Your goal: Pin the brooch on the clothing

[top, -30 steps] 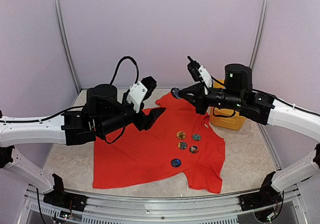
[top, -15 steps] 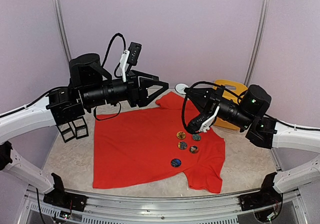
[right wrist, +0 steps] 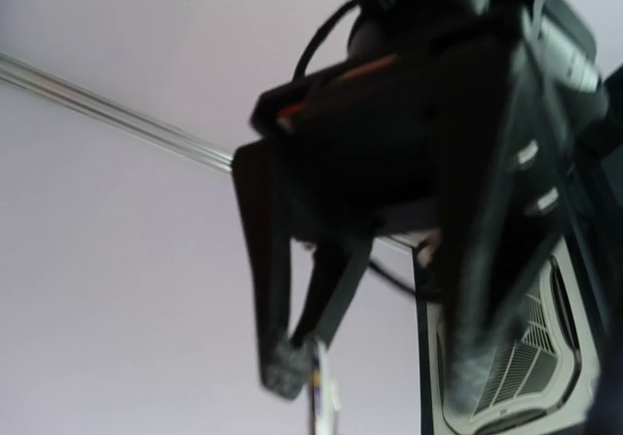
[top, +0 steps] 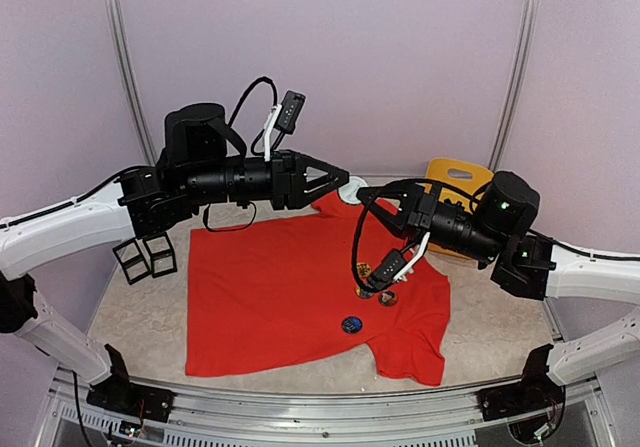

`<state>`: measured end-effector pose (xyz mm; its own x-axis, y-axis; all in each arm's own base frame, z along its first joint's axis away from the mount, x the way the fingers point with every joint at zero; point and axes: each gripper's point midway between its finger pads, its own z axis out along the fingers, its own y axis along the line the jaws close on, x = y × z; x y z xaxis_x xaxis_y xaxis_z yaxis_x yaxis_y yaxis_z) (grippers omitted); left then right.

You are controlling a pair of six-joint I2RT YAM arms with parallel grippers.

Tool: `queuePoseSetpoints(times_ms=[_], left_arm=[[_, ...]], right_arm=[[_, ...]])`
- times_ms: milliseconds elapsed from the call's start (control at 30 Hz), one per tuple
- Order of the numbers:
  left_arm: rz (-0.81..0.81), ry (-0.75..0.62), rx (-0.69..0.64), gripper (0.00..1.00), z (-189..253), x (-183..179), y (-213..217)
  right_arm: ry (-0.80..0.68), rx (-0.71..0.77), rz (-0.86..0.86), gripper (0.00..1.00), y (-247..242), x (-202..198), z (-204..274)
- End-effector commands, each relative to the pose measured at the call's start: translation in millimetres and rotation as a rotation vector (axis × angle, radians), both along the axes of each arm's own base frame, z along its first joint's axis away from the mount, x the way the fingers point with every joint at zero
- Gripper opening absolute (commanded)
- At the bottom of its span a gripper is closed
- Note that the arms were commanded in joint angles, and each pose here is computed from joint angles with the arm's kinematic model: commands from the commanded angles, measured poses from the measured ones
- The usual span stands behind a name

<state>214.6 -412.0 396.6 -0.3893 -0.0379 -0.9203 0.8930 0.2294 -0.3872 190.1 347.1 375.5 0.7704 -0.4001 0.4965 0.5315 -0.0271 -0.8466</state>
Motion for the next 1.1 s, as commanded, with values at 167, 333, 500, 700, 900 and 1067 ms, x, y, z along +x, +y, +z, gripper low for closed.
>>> queuePoseSetpoints(times_ms=[167,333,500,700,900,1067], left_arm=[[-0.072,0.048,0.006,0.27,-3,-2,-6],[-0.097,0.073,0.018,0.24,-10,-5,-9],[-0.121,0.08,0.029,0.18,-14,-6,-14],[-0.143,0.066,0.029,0.0,-13,-11,-17],[-0.125,0.031,0.012,0.0,-12,-12,-12],[-0.027,-0.121,-0.072,0.0,12,-19,1]], right_arm=[[-0.045,0.008,-0.004,0.0,-2,-6,14],[-0.038,0.003,-0.002,0.0,-1,-6,9],[-0.04,0.005,-0.008,0.0,-2,-5,10],[-0.04,-0.005,-0.006,0.0,-1,-5,7],[0.022,0.079,0.023,0.3,-8,-11,18],[0.245,0.235,0.144,0.93,-22,-28,36]])
